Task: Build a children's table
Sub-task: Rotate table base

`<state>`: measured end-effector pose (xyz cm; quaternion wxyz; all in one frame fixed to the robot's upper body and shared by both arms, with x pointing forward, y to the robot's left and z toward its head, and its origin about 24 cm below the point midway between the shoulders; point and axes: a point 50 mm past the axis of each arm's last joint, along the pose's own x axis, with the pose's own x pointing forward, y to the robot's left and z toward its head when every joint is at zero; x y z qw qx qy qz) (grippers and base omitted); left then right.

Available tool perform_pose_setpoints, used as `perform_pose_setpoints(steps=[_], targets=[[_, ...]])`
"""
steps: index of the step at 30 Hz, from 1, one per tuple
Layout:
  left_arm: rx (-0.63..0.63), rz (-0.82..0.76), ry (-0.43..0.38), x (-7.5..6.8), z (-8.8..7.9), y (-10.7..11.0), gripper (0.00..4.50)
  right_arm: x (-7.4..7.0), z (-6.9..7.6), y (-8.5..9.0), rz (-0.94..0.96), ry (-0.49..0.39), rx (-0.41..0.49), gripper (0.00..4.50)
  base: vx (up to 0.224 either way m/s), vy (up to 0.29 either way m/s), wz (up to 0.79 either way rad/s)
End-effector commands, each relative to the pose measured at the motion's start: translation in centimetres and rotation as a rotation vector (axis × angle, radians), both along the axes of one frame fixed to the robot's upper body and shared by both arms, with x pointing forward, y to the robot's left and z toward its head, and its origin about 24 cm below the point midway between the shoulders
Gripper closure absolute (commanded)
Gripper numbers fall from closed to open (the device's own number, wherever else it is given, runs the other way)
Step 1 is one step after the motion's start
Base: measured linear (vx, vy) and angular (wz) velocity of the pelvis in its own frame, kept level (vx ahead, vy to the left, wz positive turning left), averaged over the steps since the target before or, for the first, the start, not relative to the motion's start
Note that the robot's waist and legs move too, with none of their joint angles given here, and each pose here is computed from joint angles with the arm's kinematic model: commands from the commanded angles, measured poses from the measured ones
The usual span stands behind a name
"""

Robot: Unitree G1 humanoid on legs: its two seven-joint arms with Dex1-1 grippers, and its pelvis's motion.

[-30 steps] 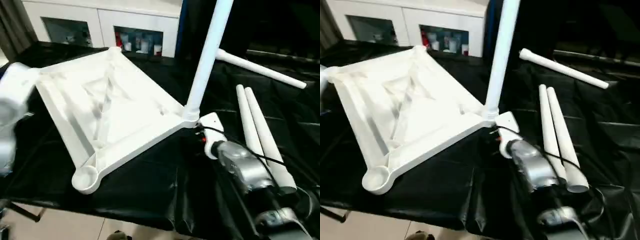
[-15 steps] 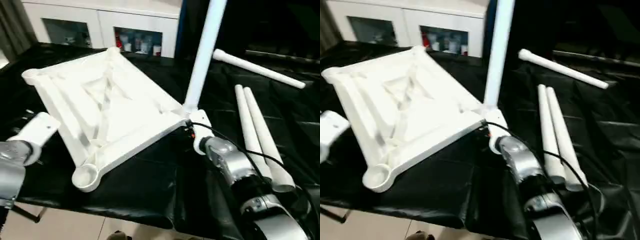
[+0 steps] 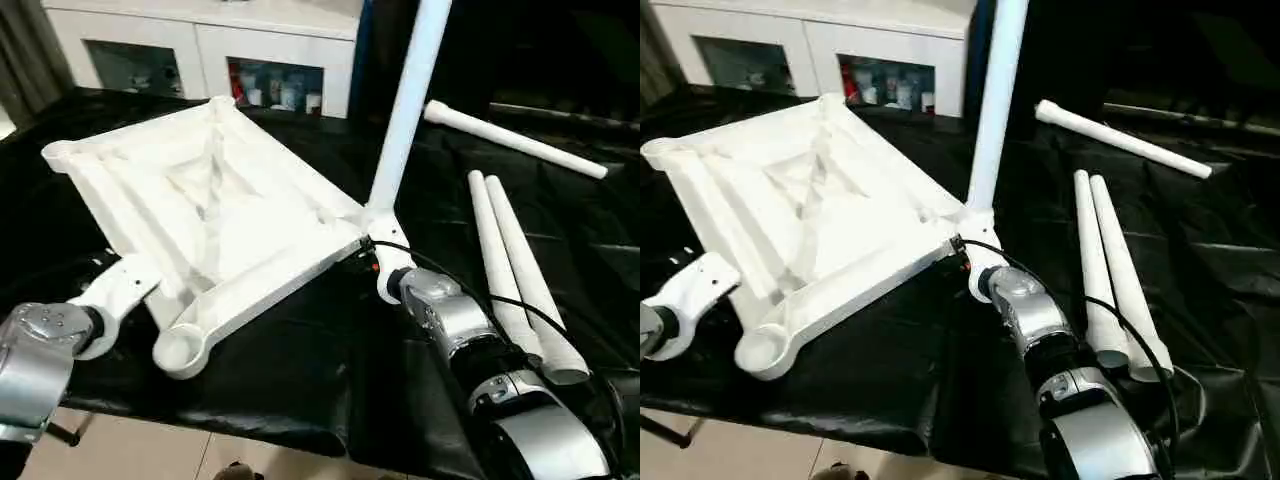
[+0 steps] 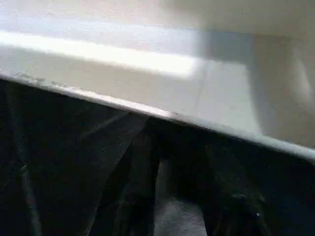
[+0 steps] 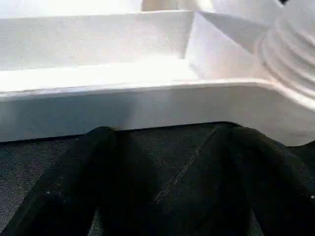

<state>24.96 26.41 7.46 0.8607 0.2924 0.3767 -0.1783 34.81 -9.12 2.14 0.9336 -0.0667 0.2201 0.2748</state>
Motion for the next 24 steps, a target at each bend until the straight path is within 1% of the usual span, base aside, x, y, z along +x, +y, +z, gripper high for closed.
perform_pose_setpoints(steps=[1, 5, 6, 8, 10, 11, 12, 14, 16, 17, 19, 22, 23, 24], targets=[[-0.1, -0.101, 0.029, -0.2, -0.6, -2.8, 3.19, 0.4, 0.9, 0.9, 0.05, -0.04, -0.003, 0.44, 0.0, 0.0, 0.0], [-0.153, -0.14, -0.008, 0.3, -0.2, -4.4, 3.19, 0.5, 1.2, 1.4, 0.078, -0.057, 0.003, 0.44, 0.0, 0.0, 0.0], [-0.191, -0.174, -0.029, 0.8, 0.1, -5.5, 3.19, 0.6, 1.4, 1.5, 0.09, -0.071, -0.004, 0.44, 0.0, 0.0, 0.0], [-0.207, -0.206, -0.051, 1.3, 0.1, -6.4, 3.19, 0.6, 1.6, 1.4, 0.093, -0.086, -0.015, 0.44, 0.0, 0.0, 0.0], [-0.206, -0.217, -0.06, 1.6, 0.0, -6.7, 3.19, 0.7, 1.7, 1.3, 0.092, -0.094, -0.02, 0.44, 0.0, 0.0, 0.0], [-0.196, -0.229, -0.069, 2.0, -0.2, -7.2, 3.19, 0.8, 1.9, 0.9, 0.081, -0.108, -0.032, 0.44, 0.0, 0.0, 0.0], [-0.194, -0.257, -0.093, 2.8, -0.3, -8.3, 3.19, 1.0, 2.3, -0.1, 0.05, -0.125, -0.05, 0.44, 0.0, 0.0, 0.0], [-0.204, -0.263, -0.105, 3.2, -0.2, -8.9, 3.19, 1.0, 2.6, -0.7, 0.027, -0.132, -0.055, 0.44, 0.0, 0.0, 0.0], [-0.225, -0.297, -0.152, 4.2, 0.0, -10.5, 3.19, 1.2, 3.2, -2.4, -0.04, -0.146, -0.08, 0.44, 0.0, 0.0, 0.0], [-0.246, -0.32, -0.17, 4.5, 0.0, -11.4, 3.19, 1.2, 3.5, -3.3, -0.084, -0.145, -0.11, 0.44, 0.0, 0.0, 0.0], [-0.29, -0.377, -0.204, 4.9, -0.1, -13.3, 3.19, 1.2, 4.1, -5.1, -0.166, -0.114, -0.165, 0.44, 0.0, 0.0, 0.0], [-0.34, -0.416, -0.231, 5.1, -0.2, -14.9, 3.19, 1.2, 4.8, -6.5, -0.23, -0.088, -0.187, 0.44, 0.0, 0.0, 0.0], [-0.34, -0.416, -0.231, 5.1, -0.2, -14.9, 3.19, 1.2, 4.8, -6.5, -0.23, -0.088, -0.187, 0.44, 0.0, 0.0, 0.0], [-0.387, -0.473, -0.269, 5.2, 0.3, -16.0, 3.19, 1.3, 5.9, -8.3, -0.317, -0.075, -0.213, 0.44, 0.0, 0.0, 0.0]])
